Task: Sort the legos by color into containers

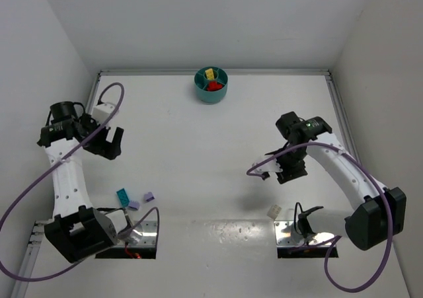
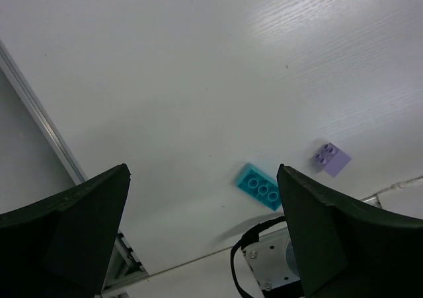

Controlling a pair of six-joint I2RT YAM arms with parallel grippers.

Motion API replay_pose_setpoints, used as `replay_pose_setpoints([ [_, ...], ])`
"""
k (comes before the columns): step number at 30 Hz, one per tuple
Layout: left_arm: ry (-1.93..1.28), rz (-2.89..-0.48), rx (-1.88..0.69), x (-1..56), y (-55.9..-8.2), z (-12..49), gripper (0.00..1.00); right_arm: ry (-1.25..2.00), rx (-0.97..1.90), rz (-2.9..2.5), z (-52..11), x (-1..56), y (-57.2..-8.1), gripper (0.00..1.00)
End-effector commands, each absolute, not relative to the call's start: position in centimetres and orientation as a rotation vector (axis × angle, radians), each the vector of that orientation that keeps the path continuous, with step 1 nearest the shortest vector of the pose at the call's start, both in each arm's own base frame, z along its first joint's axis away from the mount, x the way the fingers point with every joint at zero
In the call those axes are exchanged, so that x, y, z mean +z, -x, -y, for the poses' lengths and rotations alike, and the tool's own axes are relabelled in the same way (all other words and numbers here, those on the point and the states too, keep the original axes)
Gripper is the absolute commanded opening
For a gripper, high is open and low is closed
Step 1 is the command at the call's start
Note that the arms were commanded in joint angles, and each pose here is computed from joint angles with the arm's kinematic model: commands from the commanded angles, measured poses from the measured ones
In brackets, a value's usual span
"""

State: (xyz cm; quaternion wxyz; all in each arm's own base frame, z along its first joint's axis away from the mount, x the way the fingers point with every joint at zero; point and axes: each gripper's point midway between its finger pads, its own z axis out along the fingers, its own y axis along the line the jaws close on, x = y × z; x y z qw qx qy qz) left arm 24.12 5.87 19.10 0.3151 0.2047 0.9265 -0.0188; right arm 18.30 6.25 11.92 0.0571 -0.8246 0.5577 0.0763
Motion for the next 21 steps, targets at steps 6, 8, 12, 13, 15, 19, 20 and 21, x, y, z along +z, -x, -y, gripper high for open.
replay_pose_setpoints([
  [6,-0.458,-2.417,-0.272,19.2,-23.5,-6.9,1.0,2.565,0.319,-1.655,-5.8,11.4,-16.4,0.58],
  [8,-0.46,-2.425,-0.232,18.9,-23.7,-7.6,1.0,2.581,0.327,-1.64,-5.8,11.3,-16.4,0.58],
  [12,-0.514,-2.404,-0.124,18.7,-24.6,-9.1,1.0,2.682,0.315,-1.592,-4.7,10.5,-15.9,0.59],
  [13,-0.497,-2.406,-0.108,18.8,-24.7,-9.4,1.0,2.691,0.315,-1.575,-4.7,10.5,-15.9,0.59],
  [15,-0.493,-2.385,-0.091,19.2,-25.6,-9.6,1.0,2.71,0.336,-1.566,-4.7,10.2,-15.9,0.65],
  [19,-0.514,-2.355,-0.119,19.7,-27.3,-9.1,1.0,2.739,0.311,-1.521,-5.2,10.0,-16.7,0.88],
  [20,-0.519,-2.338,-0.12,20.0,-27.8,-9.2,1.0,2.734,0.301,-1.517,-5.3,10.0,-16.9,0.9],
  [21,-0.525,-2.318,-0.119,20.2,-28.2,-9.2,1.0,2.74,0.301,-1.504,-5.4,9.8,-17.2,0.9],
])
